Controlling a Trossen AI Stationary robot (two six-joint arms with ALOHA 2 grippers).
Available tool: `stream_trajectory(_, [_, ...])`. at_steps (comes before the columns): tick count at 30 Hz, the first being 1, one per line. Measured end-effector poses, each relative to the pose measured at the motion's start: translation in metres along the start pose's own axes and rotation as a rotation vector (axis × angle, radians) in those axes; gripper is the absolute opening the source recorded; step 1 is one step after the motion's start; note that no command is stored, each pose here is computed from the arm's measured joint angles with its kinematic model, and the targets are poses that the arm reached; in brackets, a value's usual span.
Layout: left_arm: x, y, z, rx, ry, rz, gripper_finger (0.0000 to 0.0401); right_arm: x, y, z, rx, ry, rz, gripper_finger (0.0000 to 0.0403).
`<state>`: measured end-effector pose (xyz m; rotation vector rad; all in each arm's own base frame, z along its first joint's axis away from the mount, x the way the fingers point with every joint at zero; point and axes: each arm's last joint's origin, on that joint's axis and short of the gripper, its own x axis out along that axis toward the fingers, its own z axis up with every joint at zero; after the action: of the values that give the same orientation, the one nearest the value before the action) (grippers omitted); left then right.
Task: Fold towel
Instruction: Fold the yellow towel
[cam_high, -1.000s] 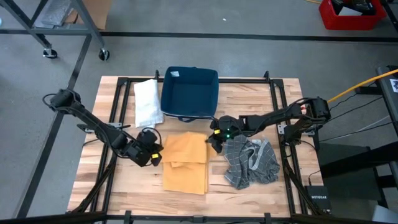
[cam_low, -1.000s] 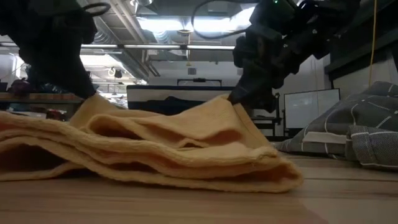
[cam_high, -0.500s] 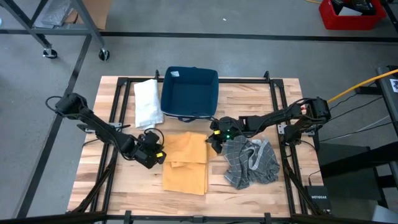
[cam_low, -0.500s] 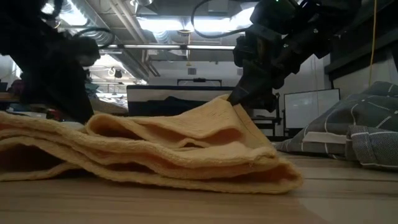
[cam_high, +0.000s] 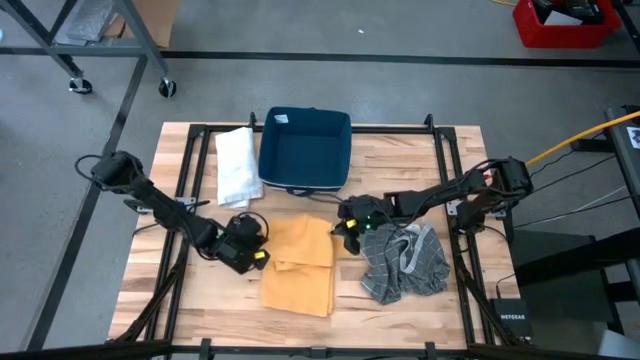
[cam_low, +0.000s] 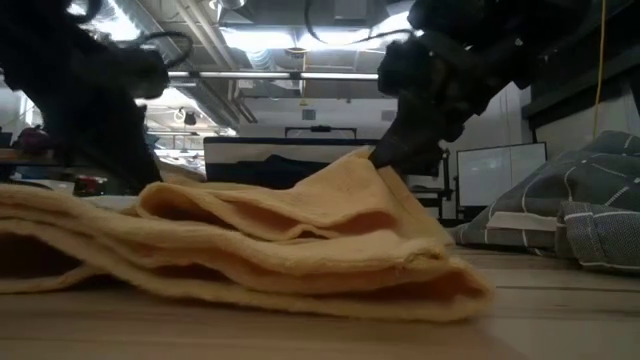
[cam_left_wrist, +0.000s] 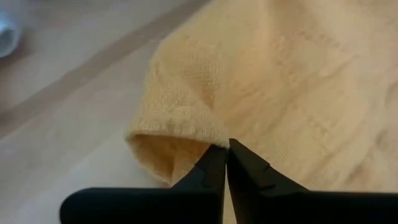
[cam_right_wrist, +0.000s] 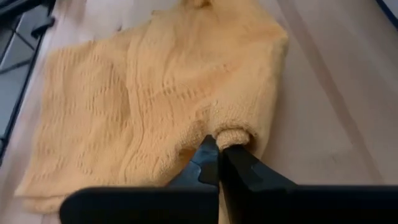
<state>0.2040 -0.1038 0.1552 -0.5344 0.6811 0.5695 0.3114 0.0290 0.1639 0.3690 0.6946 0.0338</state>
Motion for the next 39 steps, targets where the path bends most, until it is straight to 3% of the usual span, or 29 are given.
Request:
stream_trajectory(13, [-0.034, -0.039, -0.001, 0.291, -0.076, -0.148, 0.0000, -0.002, 0.060, 0.004, -0.261, -0.073, 0.031, 0.0002])
stream_trajectory(19, [-0.053, -0.050, -0.018, 0.343, -0.051, -0.242, 0.0000, -0.006, 0.093, -0.017, -0.345, 0.026, 0.091, 0.0001])
stream_trajectory(24, [-0.060, -0.067, -0.034, 0.439, -0.051, -0.312, 0.0000, -0.013, 0.122, -0.036, -0.417, 0.002, 0.073, 0.0001])
stream_trajectory(29, [-0.048, -0.075, -0.044, 0.418, -0.033, -0.277, 0.0000, -0.015, 0.126, -0.039, -0.426, -0.038, -0.004, 0.0001])
stream_trajectory(31, [-0.044, -0.082, -0.046, 0.389, -0.049, -0.312, 0.0000, -0.015, 0.125, -0.039, -0.397, -0.038, -0.003, 0.0001])
stream_trajectory(35, [-0.042, -0.098, -0.052, 0.437, -0.057, -0.394, 0.0000, -0.017, 0.133, -0.044, -0.336, -0.009, 0.080, 0.0001])
stream_trajectory(39, [-0.048, -0.114, -0.053, 0.468, -0.064, -0.422, 0.0000, -0.022, 0.149, -0.052, -0.352, -0.023, 0.145, 0.0001])
